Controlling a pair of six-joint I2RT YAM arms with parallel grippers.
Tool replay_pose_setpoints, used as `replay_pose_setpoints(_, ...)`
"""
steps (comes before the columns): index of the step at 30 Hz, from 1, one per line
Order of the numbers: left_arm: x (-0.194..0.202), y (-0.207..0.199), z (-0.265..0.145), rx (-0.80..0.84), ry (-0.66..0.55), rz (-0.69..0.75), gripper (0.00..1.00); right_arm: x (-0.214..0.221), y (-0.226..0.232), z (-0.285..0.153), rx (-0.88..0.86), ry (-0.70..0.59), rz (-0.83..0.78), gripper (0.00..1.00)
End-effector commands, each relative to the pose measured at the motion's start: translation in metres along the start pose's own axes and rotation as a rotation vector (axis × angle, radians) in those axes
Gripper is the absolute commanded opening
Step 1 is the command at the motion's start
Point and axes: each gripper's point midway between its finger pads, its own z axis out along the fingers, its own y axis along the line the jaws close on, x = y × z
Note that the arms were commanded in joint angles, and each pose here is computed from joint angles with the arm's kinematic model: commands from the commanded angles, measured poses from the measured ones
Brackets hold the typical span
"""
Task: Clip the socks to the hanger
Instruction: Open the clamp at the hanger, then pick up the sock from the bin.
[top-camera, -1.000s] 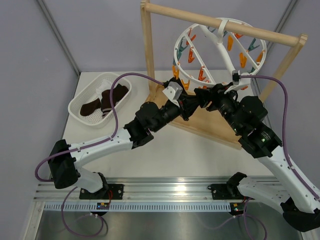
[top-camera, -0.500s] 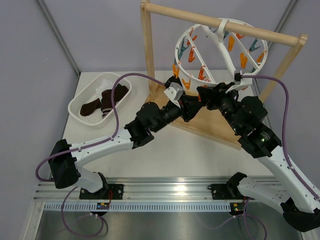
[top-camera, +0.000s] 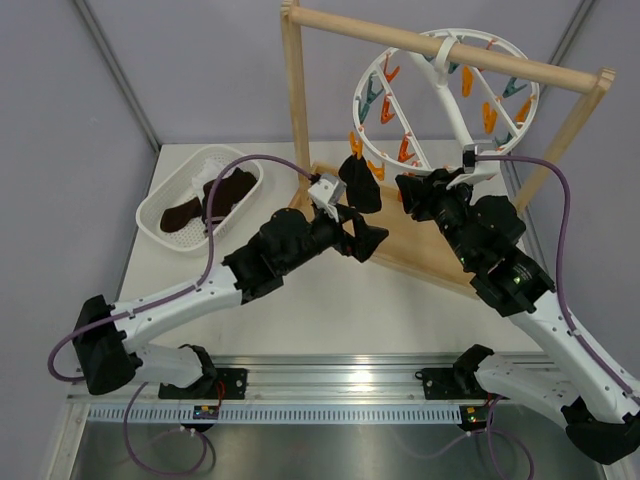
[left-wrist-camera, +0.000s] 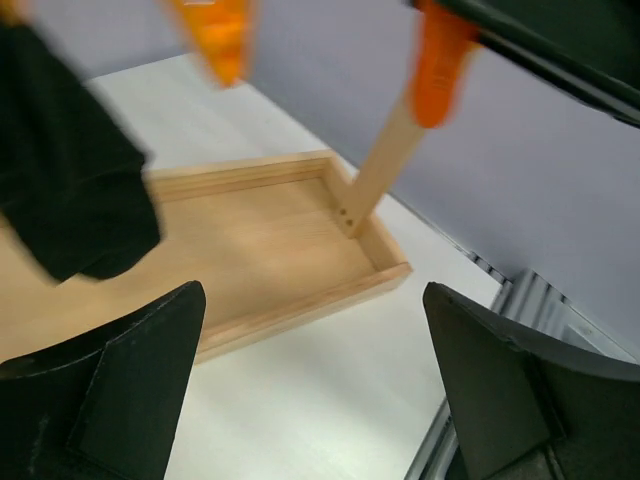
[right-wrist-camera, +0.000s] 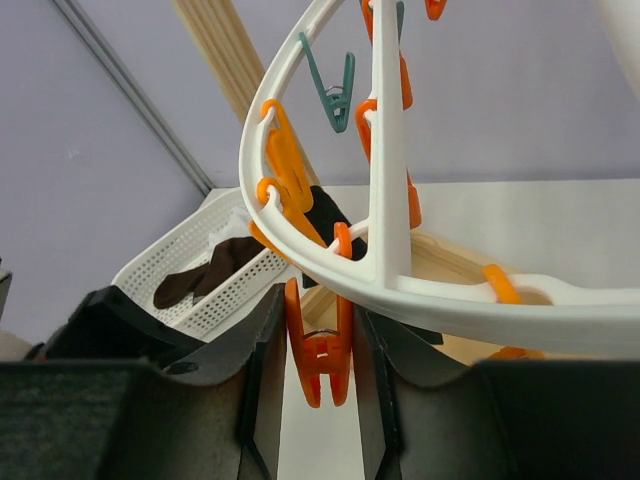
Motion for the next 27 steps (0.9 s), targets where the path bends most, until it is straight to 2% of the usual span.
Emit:
replay_pose_setpoints(1,-0.008,0.049,-0.027,-0.176,0.018,-0.14,0.95,-0.002,-0.009,0.007,0.035,-0.048,-0.026,0.0)
replay_pose_setpoints(2,0.003,0.061,-0.035,-0.215,0.066,-0.159,0.96,-0.001,-0.01,0.008,0.036,-0.05,-0.035,0.0)
replay_pose_setpoints(8,0.018,0.117,-0.068,-0.408,0.161,-0.221,0.98,0.023,-0.015,0.016,0.026,-0.031,-0.097,0.0)
replay_pose_setpoints(11,0.017,0.136,-0.082,-0.478,0.186,-0.24,0.98,0.034,-0.018,0.021,0.027,-0.022,-0.1,0.0)
replay_pose_setpoints(20,0.014,0.194,-0.12,-0.705,0.274,-0.264,0.98,0.052,-0.046,0.021,0.175,0.057,-0.143,0.0)
replay_pose_setpoints(27,0.01,0.251,-0.147,-0.885,0.324,-0.308,0.98,0.057,-0.046,0.019,0.141,0.037,-0.187,0.0)
